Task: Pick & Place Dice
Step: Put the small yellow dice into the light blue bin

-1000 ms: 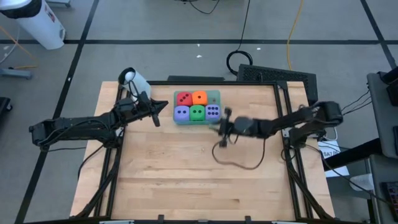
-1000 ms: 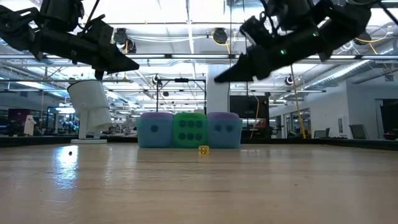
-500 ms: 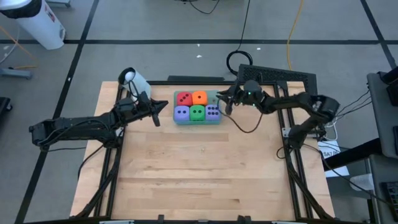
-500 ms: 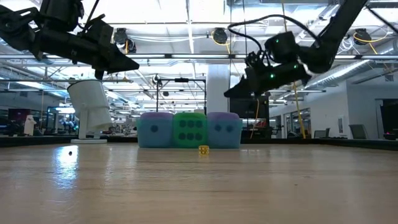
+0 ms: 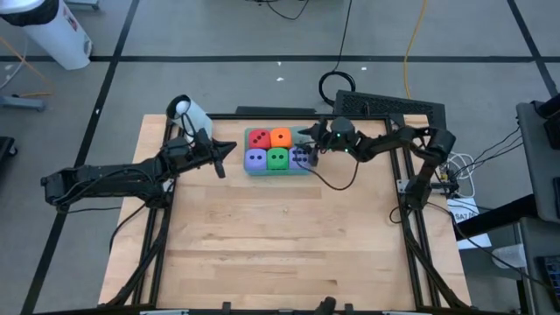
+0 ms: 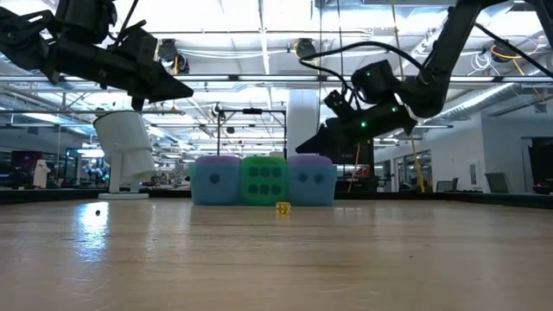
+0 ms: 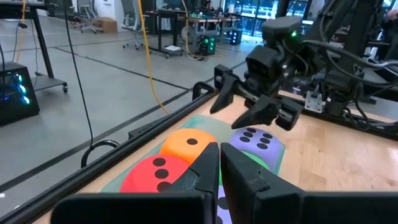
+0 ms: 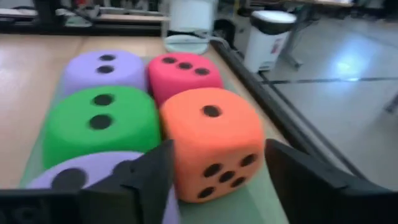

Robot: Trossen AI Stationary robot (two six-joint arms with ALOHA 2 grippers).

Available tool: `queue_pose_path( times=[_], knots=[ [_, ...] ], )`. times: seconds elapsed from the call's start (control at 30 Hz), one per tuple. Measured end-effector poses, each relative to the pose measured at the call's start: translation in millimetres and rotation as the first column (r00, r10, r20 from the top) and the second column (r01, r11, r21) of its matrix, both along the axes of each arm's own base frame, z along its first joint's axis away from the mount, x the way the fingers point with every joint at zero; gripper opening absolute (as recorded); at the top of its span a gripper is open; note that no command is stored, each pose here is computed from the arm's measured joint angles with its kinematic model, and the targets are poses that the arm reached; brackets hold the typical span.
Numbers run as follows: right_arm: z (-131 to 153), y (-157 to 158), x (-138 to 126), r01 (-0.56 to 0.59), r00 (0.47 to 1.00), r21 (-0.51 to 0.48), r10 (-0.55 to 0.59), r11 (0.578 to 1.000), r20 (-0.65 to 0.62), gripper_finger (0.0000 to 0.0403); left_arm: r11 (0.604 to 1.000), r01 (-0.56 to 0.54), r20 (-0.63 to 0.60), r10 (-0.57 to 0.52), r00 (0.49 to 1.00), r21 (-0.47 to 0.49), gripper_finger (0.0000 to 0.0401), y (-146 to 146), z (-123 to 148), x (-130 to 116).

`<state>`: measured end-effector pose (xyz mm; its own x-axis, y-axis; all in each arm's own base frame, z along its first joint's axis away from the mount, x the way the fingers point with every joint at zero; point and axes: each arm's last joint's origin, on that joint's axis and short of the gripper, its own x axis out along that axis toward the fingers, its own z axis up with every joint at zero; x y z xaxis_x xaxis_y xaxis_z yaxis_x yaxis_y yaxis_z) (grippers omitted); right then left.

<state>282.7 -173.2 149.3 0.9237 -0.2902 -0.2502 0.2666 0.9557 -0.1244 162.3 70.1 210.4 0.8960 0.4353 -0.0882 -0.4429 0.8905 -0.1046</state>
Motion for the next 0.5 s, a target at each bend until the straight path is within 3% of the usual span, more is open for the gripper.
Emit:
queue_pose_path(
  times=[0.13,0.27,0.37,0.5],
  knots=[
    [9.1,-1.2,-1.2,0.05,0.998,-0.027,-0.049,0.998,0.025,0.027,1.0,0.0,-0.002,0.0,1.0,0.0,0.0024,0.0,-0.1,0.0],
    [19.7,0.4,-4.1,0.084,0.995,0.013,-0.085,0.996,0.055,0.0279,1.0,0.0,-0.013,0.0,1.0,-0.003,0.0024,-0.1,-1.3,-0.1],
    [37.4,8.0,-6.8,-0.016,0.991,0.046,0.01,0.999,0.131,0.0266,1.0,0.0,-0.025,0.0,1.0,-0.008,0.0024,-0.1,-2.6,-0.2],
    [64.2,34.5,-8.4,-0.137,0.968,0.069,0.118,0.988,0.222,0.0214,1.0,0.0,-0.03,0.0,1.0,-0.01,0.0024,-0.1,-3.0,-0.3]
  ],
)
